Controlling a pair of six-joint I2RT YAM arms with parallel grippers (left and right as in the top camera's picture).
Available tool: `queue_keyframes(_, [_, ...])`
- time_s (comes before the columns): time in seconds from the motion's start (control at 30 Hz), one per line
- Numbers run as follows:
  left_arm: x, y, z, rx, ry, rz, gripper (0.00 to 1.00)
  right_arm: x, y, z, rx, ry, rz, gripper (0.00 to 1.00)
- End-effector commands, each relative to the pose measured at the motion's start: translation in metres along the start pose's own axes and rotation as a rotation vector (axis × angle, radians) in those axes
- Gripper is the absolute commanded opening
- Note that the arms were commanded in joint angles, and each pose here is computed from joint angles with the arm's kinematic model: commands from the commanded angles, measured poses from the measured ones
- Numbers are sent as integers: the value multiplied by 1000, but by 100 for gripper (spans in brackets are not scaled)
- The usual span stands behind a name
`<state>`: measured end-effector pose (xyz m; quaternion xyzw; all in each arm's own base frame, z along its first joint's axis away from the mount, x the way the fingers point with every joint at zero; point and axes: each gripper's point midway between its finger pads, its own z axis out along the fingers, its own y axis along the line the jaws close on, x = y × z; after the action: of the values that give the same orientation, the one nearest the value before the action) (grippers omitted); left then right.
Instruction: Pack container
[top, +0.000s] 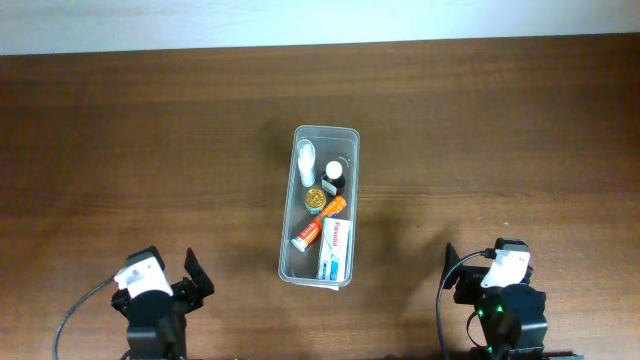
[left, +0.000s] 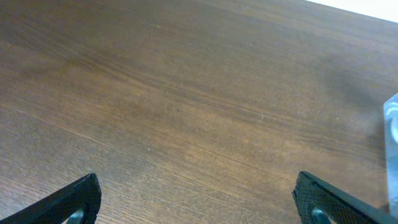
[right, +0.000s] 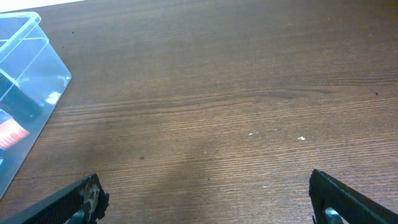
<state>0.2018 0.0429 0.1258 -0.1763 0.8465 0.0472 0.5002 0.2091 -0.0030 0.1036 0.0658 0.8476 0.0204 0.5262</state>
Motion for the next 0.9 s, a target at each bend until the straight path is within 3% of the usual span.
queue_keyframes(0.0, [8, 0, 4, 10, -11, -10, 99, 2, 2, 1, -9, -2, 6, 98])
queue_keyframes(0.23, [25, 3, 12, 17, -38, -17, 99, 2, 2, 1, -9, -2, 5, 98])
queue_keyframes(0.87, [25, 3, 12, 17, -35, -16, 99, 2, 2, 1, -9, -2, 5, 98])
